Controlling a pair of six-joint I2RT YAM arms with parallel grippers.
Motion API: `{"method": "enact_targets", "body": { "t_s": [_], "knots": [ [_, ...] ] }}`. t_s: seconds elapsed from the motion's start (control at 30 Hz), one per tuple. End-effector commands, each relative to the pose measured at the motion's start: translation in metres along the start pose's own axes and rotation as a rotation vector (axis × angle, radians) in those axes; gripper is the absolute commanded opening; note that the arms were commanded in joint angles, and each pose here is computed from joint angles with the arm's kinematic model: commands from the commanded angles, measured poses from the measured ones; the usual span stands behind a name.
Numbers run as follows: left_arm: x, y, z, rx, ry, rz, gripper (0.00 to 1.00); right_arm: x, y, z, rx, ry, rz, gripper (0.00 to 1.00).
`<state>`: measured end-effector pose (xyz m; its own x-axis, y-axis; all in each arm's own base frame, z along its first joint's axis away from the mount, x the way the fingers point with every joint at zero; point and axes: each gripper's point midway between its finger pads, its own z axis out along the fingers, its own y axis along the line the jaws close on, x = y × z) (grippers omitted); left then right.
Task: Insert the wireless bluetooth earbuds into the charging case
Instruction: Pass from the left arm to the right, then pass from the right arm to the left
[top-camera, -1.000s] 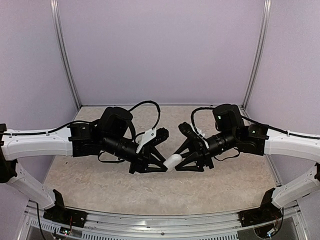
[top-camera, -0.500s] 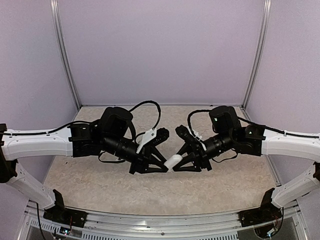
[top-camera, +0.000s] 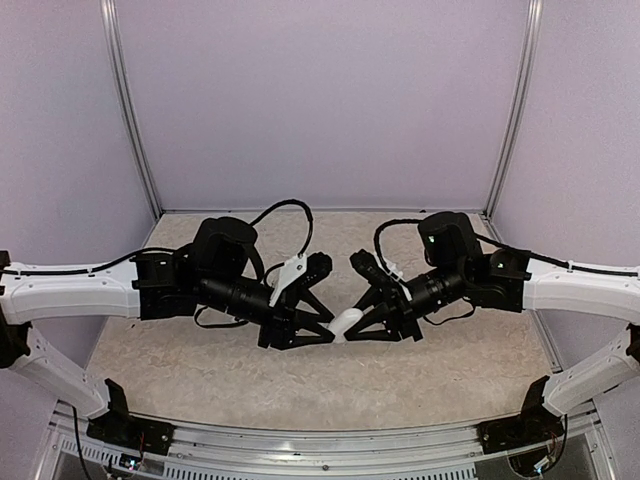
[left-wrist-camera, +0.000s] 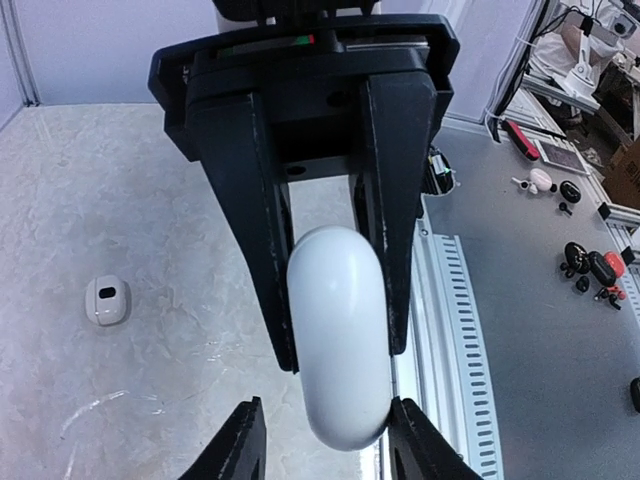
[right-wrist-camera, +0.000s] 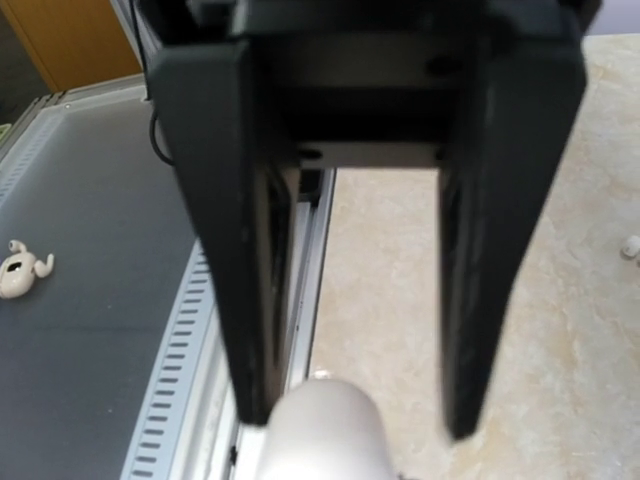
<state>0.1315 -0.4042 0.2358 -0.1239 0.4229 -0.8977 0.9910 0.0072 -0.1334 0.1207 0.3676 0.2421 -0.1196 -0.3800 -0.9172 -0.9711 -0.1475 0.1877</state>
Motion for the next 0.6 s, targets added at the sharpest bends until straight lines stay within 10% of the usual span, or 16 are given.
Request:
{"method": "enact_targets", "body": {
  "t_s": [0.0,0.57],
  "knots": [
    [-0.026,0.005,-0.016,-0.091,-0.119,0.043,0.45,-0.013,0.003,-0.003,0.016,-0.025,-0.025,0.09],
    [-0.016,0.005,0.010,-0.100,-0.073,0.015,0.43,-0.026,0.002,-0.013,0.080,-0.071,-0.065,0.04]
  ]
}}
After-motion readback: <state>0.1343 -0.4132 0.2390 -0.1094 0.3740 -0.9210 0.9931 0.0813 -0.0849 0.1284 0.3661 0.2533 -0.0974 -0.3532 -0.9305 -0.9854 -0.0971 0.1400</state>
